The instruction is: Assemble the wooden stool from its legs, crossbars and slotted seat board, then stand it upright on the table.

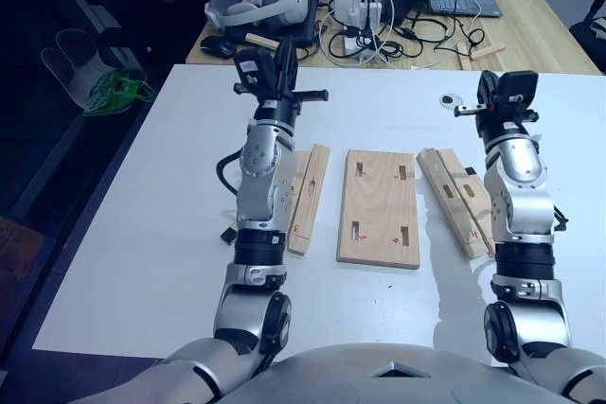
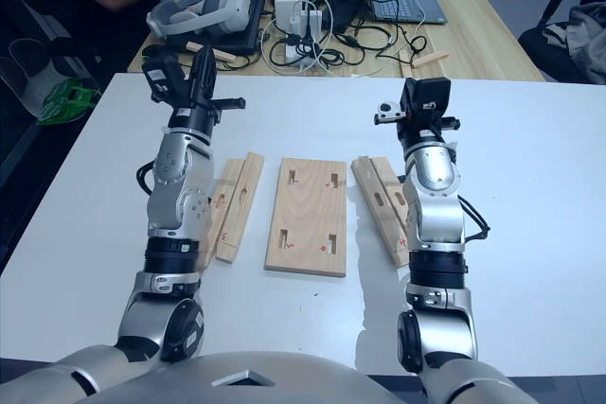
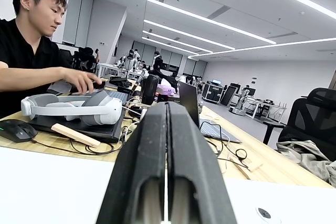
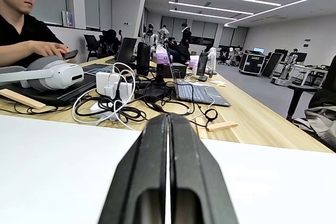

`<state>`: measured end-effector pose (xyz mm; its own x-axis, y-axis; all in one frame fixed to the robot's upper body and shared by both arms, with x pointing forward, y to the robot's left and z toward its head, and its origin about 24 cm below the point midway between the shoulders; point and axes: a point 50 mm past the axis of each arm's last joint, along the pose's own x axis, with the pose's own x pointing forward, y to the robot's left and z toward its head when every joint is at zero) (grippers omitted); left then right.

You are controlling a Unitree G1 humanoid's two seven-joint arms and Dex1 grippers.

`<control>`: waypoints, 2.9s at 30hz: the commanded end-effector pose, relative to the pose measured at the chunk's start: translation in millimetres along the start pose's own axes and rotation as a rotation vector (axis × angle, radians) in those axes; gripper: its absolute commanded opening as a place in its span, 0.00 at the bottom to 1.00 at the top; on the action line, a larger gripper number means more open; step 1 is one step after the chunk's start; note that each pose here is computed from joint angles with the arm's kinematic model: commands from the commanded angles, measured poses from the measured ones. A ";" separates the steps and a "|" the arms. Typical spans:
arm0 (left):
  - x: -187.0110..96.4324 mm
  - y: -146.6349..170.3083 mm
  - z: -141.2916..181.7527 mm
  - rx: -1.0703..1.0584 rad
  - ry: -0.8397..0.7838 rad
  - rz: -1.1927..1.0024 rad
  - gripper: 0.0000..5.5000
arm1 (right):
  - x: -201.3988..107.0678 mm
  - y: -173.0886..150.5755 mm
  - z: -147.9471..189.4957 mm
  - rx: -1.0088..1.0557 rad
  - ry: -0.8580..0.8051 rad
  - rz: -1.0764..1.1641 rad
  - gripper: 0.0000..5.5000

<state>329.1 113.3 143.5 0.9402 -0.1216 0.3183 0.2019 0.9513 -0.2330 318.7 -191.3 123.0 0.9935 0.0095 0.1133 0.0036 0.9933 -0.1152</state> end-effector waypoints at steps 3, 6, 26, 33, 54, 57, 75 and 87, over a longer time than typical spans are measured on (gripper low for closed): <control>-7.8 8.4 -15.7 -0.018 0.157 -0.024 0.00 | -10.8 10.4 -5.1 0.046 0.001 0.000 0.01; -11.7 13.4 -19.4 -0.053 0.203 -0.044 0.00 | -17.5 12.7 -10.0 0.086 0.015 -0.013 0.01; -25.7 50.7 -8.0 0.147 0.373 -0.096 0.00 | -38.1 36.4 -30.0 0.304 0.093 -0.024 0.01; -38.5 76.6 6.4 0.210 0.508 -0.146 0.00 | -45.1 36.5 -34.6 0.336 0.133 -0.044 0.01; -106.9 116.6 36.6 0.432 1.125 -0.428 0.45 | -56.7 42.1 -33.6 0.408 0.151 -0.098 0.00; -111.7 115.0 37.8 0.425 1.156 -0.441 0.53 | -54.8 41.8 -31.3 0.418 0.146 -0.110 0.00; -143.0 135.7 12.3 0.511 1.382 -0.427 0.67 | -52.6 54.1 -30.4 0.437 0.135 -0.112 0.00; -164.4 152.5 -2.3 0.461 1.490 -0.384 0.54 | -54.8 65.0 -30.2 0.464 0.119 -0.126 0.00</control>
<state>215.2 270.8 65.4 0.3765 -0.2822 -0.8824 0.6761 0.7349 0.0535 268.1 -144.0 80.7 0.9940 -0.1092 -0.0072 0.1068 0.9535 0.2818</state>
